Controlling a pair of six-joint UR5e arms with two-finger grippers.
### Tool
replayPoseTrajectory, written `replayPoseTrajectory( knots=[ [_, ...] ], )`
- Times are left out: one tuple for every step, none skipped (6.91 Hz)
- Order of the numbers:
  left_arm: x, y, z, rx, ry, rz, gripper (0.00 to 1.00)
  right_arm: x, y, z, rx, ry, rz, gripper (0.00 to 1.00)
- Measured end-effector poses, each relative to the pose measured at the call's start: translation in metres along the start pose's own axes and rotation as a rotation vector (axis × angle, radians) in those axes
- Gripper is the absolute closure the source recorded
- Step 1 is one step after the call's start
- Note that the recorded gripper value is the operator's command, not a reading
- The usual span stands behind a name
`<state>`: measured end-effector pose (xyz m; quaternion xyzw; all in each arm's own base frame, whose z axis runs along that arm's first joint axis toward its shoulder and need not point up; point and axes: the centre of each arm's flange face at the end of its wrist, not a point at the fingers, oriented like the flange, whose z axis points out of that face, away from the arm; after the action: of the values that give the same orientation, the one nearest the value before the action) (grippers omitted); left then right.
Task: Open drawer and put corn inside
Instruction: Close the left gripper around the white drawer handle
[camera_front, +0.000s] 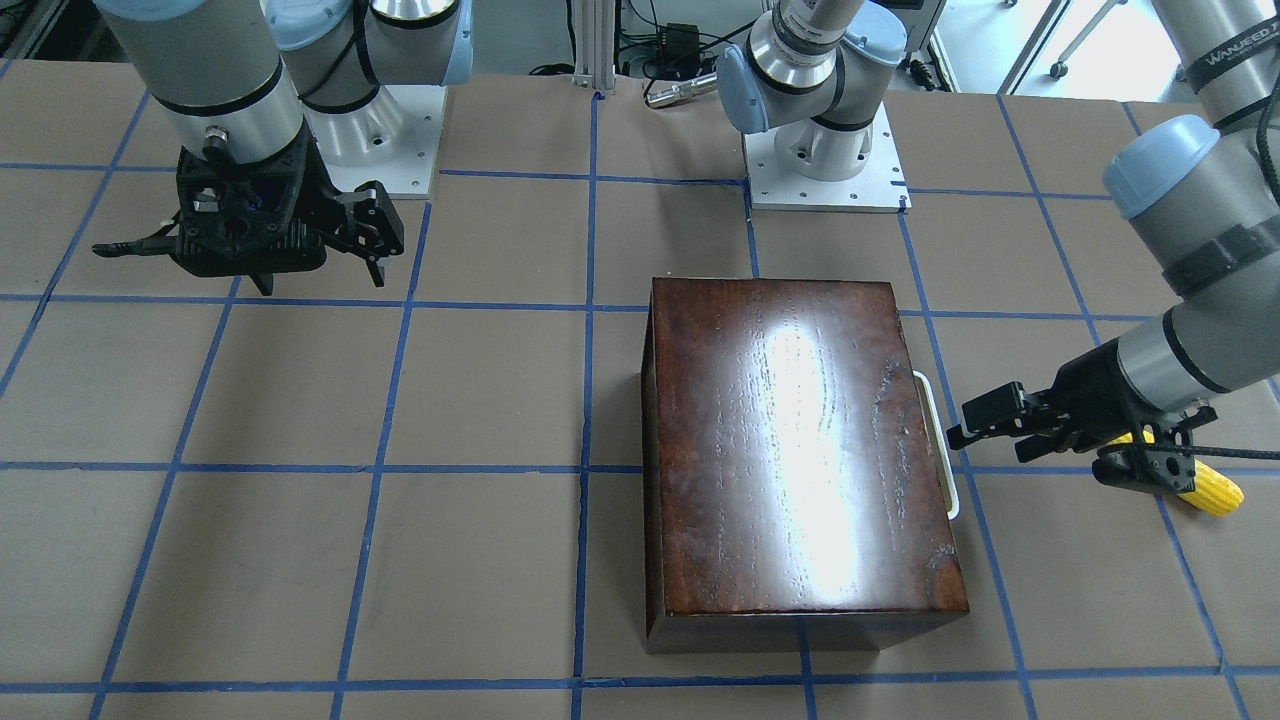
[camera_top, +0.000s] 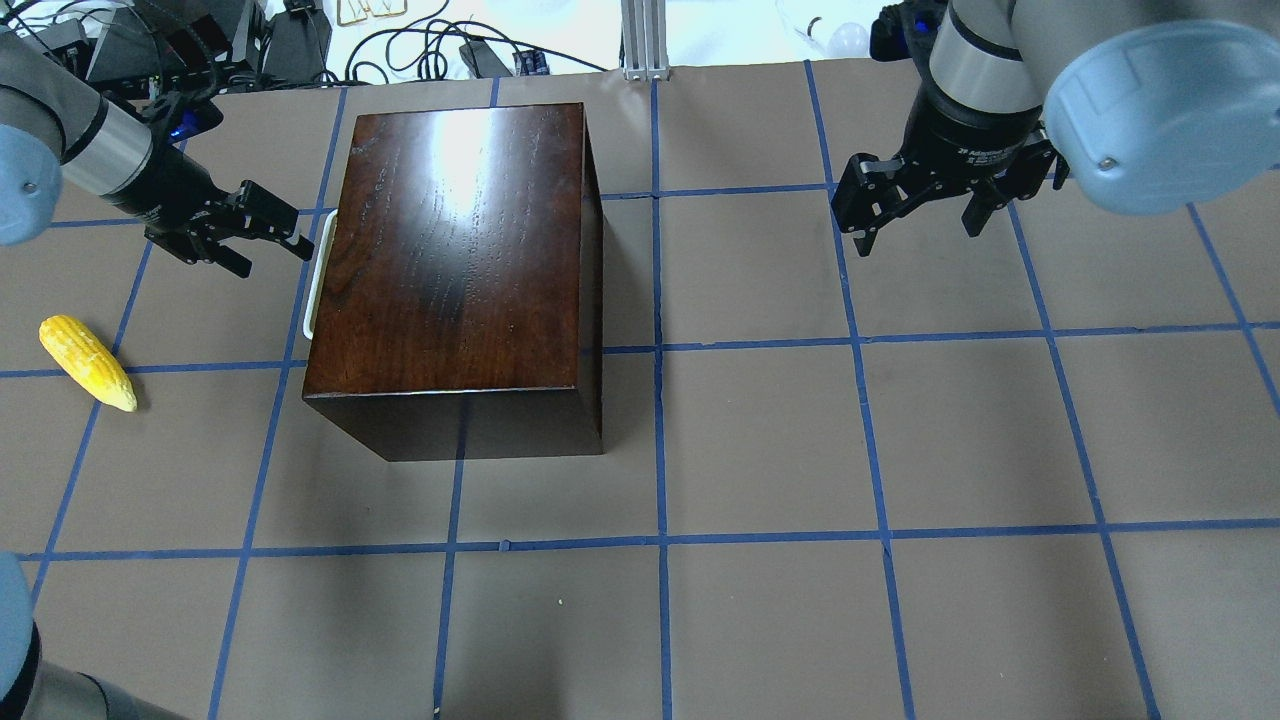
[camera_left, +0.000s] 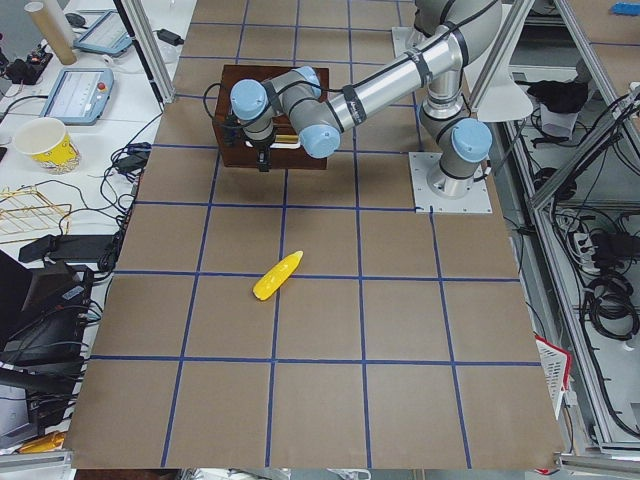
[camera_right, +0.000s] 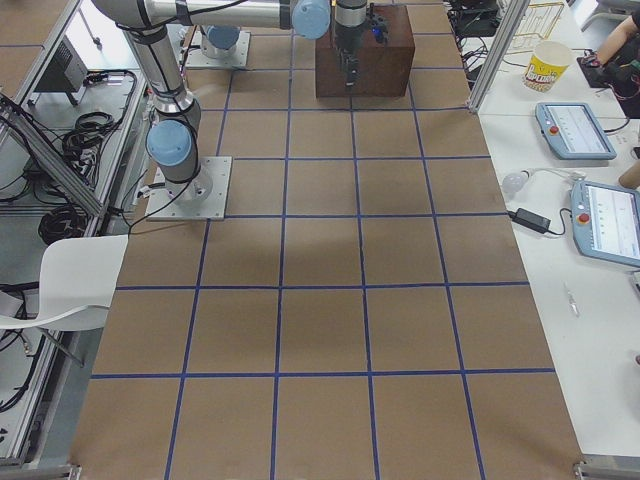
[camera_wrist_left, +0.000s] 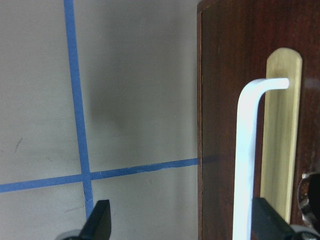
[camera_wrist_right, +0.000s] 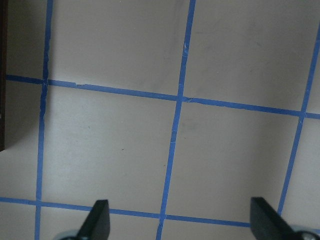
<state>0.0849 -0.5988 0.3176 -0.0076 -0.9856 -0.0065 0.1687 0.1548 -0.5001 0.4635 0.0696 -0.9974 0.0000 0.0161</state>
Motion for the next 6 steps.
replayPoseTrajectory(
  knots=[
    [-0.002, -0.003, 0.007, -0.006, 0.009, -0.001, 0.0, 0.0, 0.0, 0.0, 0.0, 0.0, 0.0, 0.0],
    [-0.002, -0.006, 0.013, -0.01, 0.013, -0.002, 0.0, 0.0, 0.0, 0.0, 0.0, 0.0, -0.001, 0.0],
    [-0.002, -0.008, 0.017, -0.011, 0.021, -0.002, 0.0, -0.001, 0.0, 0.0, 0.0, 0.0, -0.001, 0.0],
    [-0.002, -0.009, 0.02, -0.01, 0.032, -0.003, 0.0, -0.001, 0.0, 0.0, 0.0, 0.0, -0.001, 0.0],
    [-0.003, -0.01, 0.023, -0.013, 0.039, -0.004, 0.0, 0.0, 0.0, 0.0, 0.0, 0.0, -0.001, 0.0],
    [-0.005, -0.011, 0.026, -0.017, 0.042, -0.005, 0.0, 0.0, 0.0, 0.0, 0.0, 0.0, -0.001, 0.0]
  ],
)
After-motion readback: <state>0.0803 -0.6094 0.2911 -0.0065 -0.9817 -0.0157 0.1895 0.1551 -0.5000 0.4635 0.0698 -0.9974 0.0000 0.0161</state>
